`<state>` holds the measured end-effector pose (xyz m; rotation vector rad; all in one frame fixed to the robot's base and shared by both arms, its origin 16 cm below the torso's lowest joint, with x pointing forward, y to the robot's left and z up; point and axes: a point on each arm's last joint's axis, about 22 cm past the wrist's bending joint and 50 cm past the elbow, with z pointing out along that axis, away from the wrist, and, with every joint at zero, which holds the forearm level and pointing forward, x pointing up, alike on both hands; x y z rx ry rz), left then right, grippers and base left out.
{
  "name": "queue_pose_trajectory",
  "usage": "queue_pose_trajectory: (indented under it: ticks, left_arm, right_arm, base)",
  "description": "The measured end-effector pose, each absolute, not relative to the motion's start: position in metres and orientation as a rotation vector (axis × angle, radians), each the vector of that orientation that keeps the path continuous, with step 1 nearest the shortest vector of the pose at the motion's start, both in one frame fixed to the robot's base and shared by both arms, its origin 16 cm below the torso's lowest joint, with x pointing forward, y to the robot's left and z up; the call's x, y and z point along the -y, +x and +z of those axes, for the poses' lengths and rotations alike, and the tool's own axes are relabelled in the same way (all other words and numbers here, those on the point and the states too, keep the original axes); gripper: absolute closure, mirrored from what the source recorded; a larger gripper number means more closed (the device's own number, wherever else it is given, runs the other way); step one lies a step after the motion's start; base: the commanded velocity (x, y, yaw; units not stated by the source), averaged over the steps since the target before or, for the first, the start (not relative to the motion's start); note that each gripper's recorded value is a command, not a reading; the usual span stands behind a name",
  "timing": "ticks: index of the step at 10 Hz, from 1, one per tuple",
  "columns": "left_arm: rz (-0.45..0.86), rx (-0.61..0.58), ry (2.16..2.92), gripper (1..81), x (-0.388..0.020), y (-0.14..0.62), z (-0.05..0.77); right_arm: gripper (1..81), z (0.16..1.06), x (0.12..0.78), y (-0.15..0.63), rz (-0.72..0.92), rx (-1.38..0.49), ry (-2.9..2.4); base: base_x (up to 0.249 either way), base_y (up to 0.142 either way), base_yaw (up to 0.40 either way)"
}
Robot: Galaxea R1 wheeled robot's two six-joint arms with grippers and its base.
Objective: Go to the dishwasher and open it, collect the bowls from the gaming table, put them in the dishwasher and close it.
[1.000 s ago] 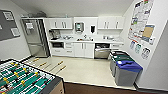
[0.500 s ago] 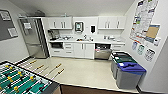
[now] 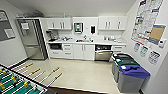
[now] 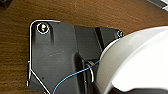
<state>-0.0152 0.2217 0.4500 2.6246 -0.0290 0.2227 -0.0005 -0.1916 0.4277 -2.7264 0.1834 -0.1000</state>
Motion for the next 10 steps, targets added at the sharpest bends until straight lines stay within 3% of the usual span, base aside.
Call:
queue_pose_trajectory:
  ticks: [10]
  left_arm:
    - [0.224,0.032,2.628,81.1,-0.223,-0.014,0.450]
  right_arm:
    - [81.1,0.428,0.190,-0.002,-0.095,-0.183,-2.726]
  base:
    - [0.201,0.000,0.000]
